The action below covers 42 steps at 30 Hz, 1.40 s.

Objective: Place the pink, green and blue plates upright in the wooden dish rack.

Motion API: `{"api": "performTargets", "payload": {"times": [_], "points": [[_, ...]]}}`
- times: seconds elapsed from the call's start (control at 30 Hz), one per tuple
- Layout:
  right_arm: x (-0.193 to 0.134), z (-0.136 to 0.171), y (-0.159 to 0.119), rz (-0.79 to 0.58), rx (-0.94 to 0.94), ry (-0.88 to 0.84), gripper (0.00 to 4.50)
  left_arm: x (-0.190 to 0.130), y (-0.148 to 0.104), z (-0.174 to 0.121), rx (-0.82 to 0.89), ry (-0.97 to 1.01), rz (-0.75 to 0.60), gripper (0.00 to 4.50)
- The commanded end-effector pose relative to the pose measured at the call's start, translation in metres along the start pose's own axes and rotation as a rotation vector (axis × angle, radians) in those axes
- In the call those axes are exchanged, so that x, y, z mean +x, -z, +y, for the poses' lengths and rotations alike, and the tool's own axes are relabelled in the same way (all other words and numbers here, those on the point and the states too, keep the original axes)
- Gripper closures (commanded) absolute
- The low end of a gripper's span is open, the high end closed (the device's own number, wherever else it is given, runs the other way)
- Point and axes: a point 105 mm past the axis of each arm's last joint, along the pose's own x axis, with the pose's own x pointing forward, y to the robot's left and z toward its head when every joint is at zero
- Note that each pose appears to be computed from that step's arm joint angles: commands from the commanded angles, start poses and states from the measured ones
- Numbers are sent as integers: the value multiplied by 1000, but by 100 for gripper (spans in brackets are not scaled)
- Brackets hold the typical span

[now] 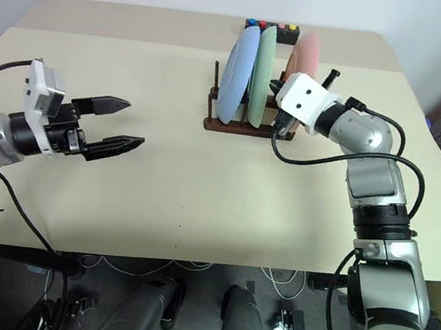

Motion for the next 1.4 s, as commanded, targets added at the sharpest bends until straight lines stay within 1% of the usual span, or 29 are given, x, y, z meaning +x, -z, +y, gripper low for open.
{"api": "performTargets", "payload": {"times": [0.03,0.27,0.47,0.57,0.67,0.73,0.83,0.9,1.0,1.1,1.27,1.4], "points": [[3,-11,-13,-39,-52,26,447,-5,-12,-3,41,-6,-33,0],[3,-20,-8,-26,-87,49,447,-7,-12,-4,40,-17,-31,0],[-1,-38,-13,-50,-64,119,447,-6,-12,-4,37,-19,-34,0],[-5,-59,-26,-120,25,203,447,-6,-12,-4,37,-18,-35,0],[-21,-101,-30,-152,120,390,447,-5,-12,-4,36,-15,-39,0],[-31,-120,-24,-125,132,487,447,-5,-12,-4,36,-15,-40,0],[-43,-136,-10,-14,52,578,447,-4,-12,-4,35,-14,-42,0],[-41,-128,3,69,-46,537,447,-4,-13,-4,35,-13,-44,0],[-33,-109,15,122,-98,460,447,-3,-14,-4,36,-12,-46,0],[-30,-98,23,155,-126,423,447,-4,-14,-3,37,-13,-46,0],[-30,-91,30,182,-144,397,447,-5,-15,-3,35,-16,-47,0],[-27,-83,28,159,-122,366,447,-4,-15,-2,37,-19,-48,0]]}}
